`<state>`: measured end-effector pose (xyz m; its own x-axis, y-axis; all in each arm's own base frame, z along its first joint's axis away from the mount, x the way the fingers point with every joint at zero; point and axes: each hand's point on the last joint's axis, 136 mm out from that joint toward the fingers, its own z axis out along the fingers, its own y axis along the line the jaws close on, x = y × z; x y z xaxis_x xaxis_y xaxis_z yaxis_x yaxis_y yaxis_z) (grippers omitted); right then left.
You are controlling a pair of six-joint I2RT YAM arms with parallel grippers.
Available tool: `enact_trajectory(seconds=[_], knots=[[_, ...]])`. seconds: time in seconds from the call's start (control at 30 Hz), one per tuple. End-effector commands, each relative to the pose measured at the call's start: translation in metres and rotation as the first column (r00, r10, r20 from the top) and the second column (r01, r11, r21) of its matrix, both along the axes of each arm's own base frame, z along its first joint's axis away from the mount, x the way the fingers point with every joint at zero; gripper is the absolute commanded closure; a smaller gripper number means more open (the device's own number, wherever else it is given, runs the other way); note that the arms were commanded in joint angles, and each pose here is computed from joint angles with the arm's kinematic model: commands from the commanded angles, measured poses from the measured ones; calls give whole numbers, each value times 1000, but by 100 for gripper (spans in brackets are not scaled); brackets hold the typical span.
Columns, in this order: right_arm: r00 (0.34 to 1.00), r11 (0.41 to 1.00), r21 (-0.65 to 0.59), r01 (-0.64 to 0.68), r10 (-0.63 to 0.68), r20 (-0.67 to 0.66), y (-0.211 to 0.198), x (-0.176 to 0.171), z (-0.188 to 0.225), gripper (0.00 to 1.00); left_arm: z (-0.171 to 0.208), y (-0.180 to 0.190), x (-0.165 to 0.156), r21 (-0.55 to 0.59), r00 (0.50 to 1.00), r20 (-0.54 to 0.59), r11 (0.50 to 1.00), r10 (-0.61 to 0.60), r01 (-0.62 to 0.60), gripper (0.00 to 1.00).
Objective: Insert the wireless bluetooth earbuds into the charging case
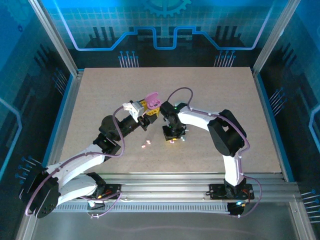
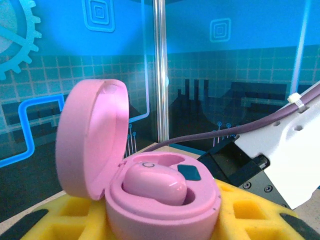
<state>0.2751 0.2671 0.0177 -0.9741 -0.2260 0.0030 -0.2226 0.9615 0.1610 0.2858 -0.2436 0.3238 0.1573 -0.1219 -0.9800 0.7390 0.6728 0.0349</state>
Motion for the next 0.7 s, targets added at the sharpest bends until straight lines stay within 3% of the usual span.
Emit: enact_trajectory(seconds=[0.0, 0.67], knots=[[999, 998, -42, -42, 40, -29, -3, -8, -4, 74, 7, 5, -3, -22, 1000, 13, 1000, 13, -13, 67], [993, 993, -67, -92, 87, -81, -4, -16, -15, 77, 6, 2, -2, -22, 1000, 5, 1000, 6, -6, 67]])
